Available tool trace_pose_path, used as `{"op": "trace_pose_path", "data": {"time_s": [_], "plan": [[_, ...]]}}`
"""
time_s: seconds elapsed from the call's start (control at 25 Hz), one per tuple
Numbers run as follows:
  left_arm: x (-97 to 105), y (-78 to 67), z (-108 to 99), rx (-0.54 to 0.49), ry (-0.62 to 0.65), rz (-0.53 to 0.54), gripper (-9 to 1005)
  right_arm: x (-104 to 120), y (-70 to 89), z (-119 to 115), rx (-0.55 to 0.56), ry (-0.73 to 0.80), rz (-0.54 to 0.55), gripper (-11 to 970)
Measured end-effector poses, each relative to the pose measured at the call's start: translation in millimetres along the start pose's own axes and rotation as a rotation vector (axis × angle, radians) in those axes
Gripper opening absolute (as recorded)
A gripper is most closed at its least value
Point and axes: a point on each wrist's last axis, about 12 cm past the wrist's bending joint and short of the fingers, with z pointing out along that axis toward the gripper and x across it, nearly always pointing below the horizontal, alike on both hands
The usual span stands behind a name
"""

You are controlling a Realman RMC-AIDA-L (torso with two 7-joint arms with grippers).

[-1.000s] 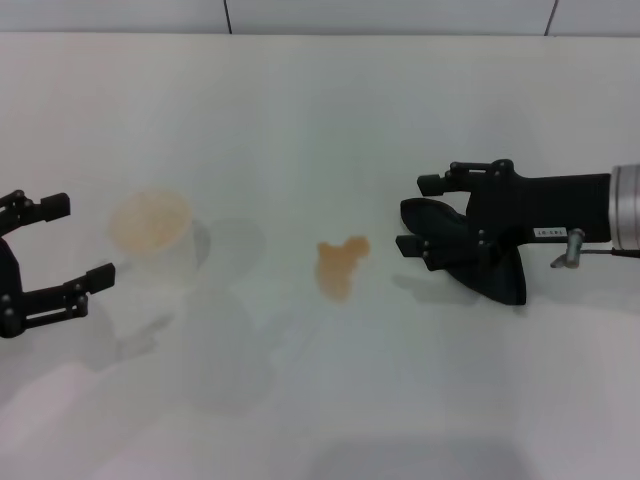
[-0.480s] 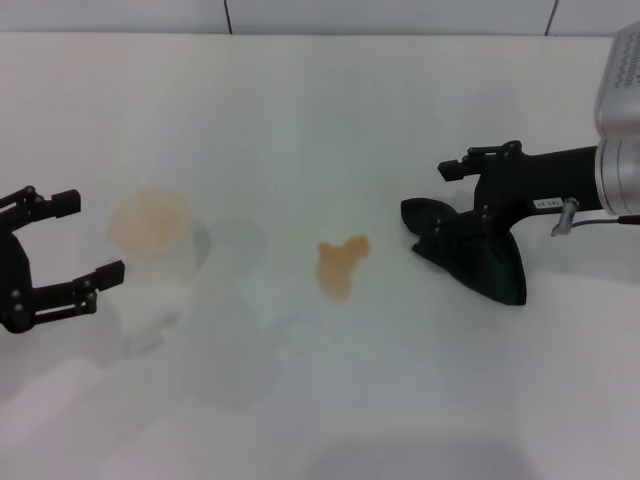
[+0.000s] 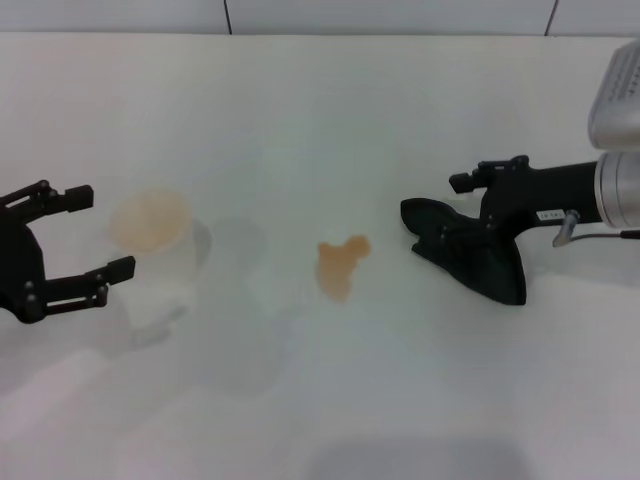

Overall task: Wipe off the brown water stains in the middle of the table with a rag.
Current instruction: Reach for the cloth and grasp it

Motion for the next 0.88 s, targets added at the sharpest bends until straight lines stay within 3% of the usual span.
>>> {"op": "trace_pose_path", "data": {"time_s": [0.88], "plan": [[-3.2,4.7,4.3,-0.006,-0.001,0.01,879,18.5,0.8,4.9,0.019,0.026,0.051,757]]}}
